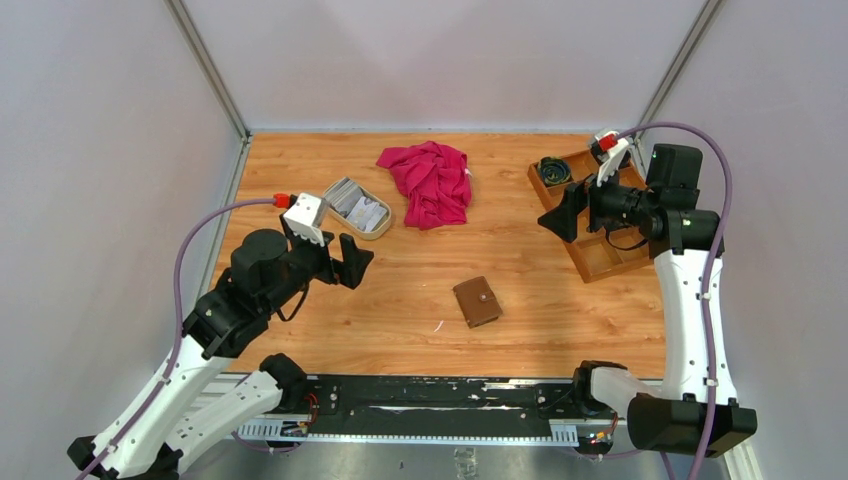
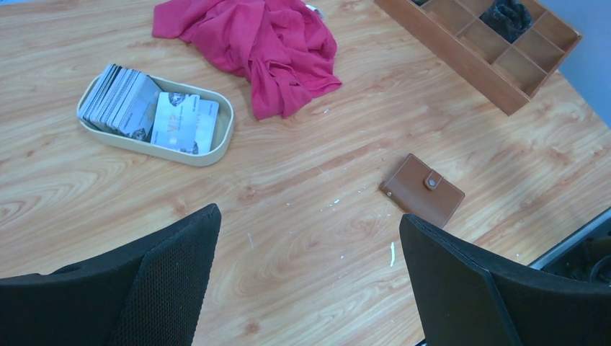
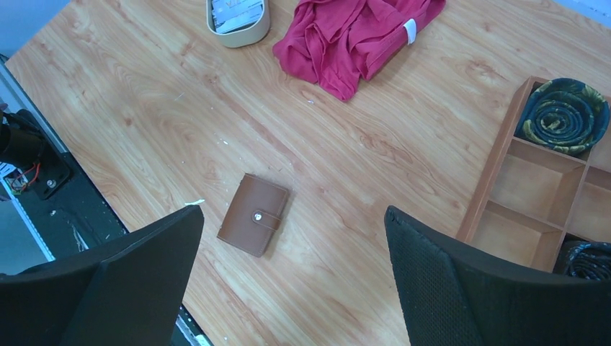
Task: Put the credit cards into the card holder
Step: Reset both arms
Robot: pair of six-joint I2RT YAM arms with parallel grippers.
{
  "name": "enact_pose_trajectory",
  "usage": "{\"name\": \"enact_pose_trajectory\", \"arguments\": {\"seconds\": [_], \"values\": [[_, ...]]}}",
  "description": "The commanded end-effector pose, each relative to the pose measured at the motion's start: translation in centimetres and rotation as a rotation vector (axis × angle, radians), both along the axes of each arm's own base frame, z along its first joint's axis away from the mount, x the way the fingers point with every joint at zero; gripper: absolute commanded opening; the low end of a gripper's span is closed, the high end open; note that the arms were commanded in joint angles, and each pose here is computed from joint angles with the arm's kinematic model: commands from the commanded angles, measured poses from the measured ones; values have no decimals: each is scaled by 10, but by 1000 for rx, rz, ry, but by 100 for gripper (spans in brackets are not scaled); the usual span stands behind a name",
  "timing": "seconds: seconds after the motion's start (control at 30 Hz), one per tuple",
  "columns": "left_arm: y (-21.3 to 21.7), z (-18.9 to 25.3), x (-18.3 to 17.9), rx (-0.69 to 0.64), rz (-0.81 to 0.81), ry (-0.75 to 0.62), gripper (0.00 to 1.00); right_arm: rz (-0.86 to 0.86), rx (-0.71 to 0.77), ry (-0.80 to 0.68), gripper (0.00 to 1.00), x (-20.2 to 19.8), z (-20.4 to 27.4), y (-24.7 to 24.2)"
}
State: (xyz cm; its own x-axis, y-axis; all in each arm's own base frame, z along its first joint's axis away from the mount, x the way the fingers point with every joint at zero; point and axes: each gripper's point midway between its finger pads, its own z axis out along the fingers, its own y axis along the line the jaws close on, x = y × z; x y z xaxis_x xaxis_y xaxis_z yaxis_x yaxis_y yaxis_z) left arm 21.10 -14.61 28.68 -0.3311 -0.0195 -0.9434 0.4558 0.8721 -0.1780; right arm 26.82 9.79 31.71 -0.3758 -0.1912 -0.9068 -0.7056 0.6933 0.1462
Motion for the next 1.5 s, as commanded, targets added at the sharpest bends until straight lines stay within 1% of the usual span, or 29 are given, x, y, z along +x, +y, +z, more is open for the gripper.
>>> {"name": "enact_pose_trajectory", "arguments": {"seconds": [0.0, 0.4, 0.73, 1.07, 1.47], "values": [[3, -2, -2, -7, 9, 9, 100, -16, 39, 10, 100, -4, 7, 0], [-1, 3, -5, -46, -3, 8, 100, -43, 57, 22, 100, -4, 11, -2], [-1, 2, 3, -80, 11, 24, 100, -55, 58, 22, 100, -6, 11, -3], [12, -7, 20, -219, 13, 93, 100, -65, 60, 23, 100, -6, 12, -5], [15, 4, 13, -217, -1, 78, 100, -72, 64, 28, 100, -5, 11, -6]]}}
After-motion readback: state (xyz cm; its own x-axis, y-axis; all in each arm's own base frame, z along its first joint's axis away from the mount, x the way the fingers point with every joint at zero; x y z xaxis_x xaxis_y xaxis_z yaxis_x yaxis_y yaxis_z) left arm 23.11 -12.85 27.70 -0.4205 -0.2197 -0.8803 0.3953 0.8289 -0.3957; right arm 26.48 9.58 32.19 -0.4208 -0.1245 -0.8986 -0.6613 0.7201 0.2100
